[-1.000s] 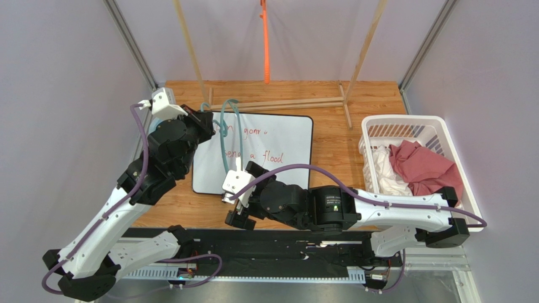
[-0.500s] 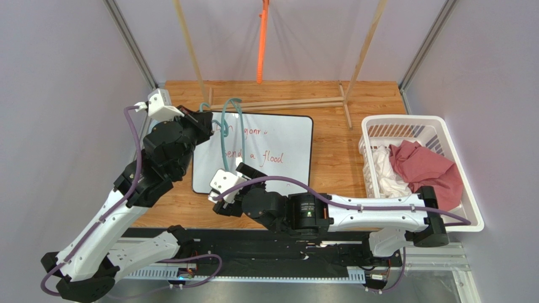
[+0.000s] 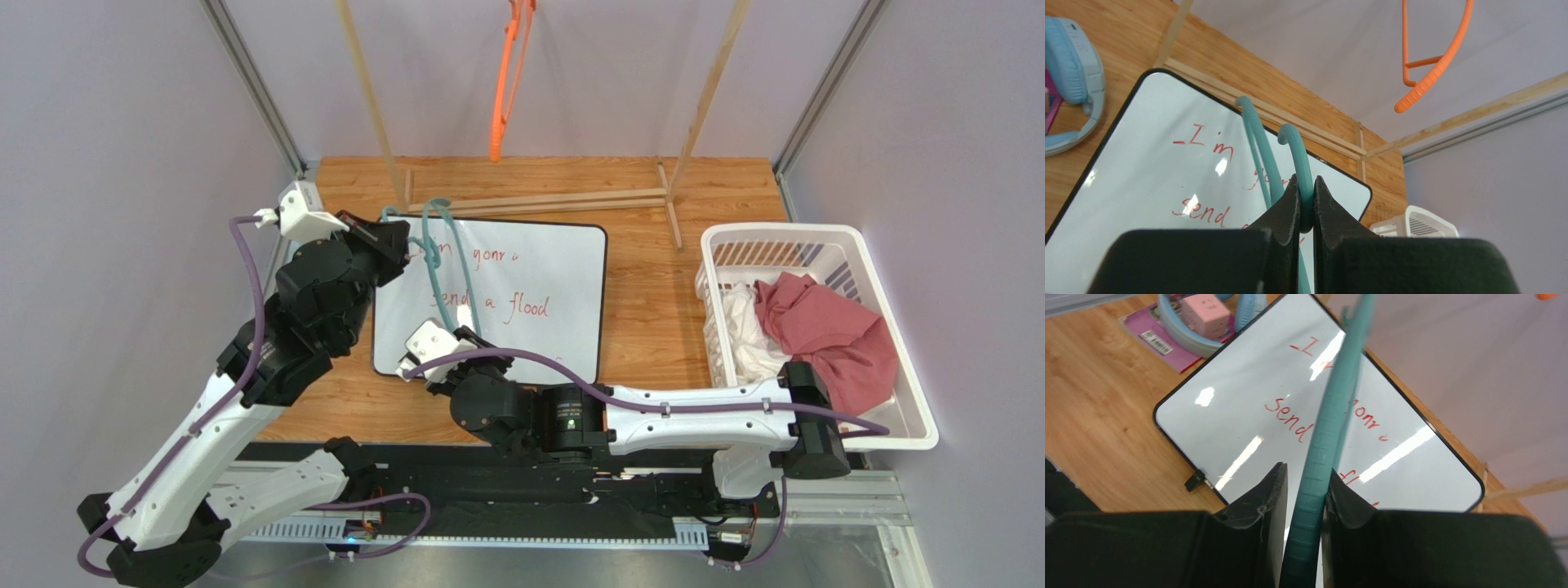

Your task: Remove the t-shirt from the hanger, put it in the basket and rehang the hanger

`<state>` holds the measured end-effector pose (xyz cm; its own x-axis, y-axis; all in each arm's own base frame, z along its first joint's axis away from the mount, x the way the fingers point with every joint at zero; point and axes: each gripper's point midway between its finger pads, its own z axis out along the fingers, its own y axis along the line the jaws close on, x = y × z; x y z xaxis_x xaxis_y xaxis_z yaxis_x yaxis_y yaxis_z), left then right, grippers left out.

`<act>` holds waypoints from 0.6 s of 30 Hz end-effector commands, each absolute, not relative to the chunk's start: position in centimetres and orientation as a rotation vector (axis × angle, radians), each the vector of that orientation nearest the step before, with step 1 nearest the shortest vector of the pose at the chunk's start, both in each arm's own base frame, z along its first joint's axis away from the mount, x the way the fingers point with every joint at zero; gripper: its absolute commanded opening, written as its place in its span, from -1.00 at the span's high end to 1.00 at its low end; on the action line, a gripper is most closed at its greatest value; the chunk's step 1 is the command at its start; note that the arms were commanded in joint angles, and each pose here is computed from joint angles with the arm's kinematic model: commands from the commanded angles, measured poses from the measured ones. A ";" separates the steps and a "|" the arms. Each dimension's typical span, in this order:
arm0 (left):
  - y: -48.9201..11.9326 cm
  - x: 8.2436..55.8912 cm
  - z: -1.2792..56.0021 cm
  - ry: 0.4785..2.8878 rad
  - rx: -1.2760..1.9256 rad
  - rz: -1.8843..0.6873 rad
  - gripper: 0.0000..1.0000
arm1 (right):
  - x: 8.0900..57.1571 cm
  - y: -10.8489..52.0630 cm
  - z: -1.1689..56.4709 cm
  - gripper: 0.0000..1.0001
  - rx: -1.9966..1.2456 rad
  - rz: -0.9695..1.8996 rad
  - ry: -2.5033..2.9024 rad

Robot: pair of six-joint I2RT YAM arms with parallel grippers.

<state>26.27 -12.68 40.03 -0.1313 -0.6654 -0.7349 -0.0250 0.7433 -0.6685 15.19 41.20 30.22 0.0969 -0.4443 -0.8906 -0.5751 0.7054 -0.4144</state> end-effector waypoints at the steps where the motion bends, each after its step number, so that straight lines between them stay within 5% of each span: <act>1: -12.0 25.7 40.9 1.579 -0.650 -0.669 1.00 | 15.7 41.1 31.2 0.71 -0.742 0.114 1.528; 3: -12.0 25.6 41.1 1.572 -0.650 -0.680 1.00 | 15.6 41.0 31.5 1.00 -0.739 0.106 1.519; 6: -12.1 25.5 40.8 1.574 -0.635 -0.681 0.99 | 15.3 40.9 31.7 1.00 -0.756 0.110 1.508; 12: -10.7 24.9 39.8 1.559 -0.681 -0.665 0.08 | 14.7 40.3 32.3 1.00 -0.757 0.225 1.507; 18: -10.0 23.2 41.4 1.511 -0.633 -0.726 -0.30 | 14.5 38.5 33.1 1.00 -0.722 0.283 1.485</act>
<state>24.38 -10.42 38.86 -0.1019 -0.7263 -0.6798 -0.0542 0.6863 -0.7252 14.88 39.55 29.57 0.1025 -0.4136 -0.9047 -0.5749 0.7176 -0.3932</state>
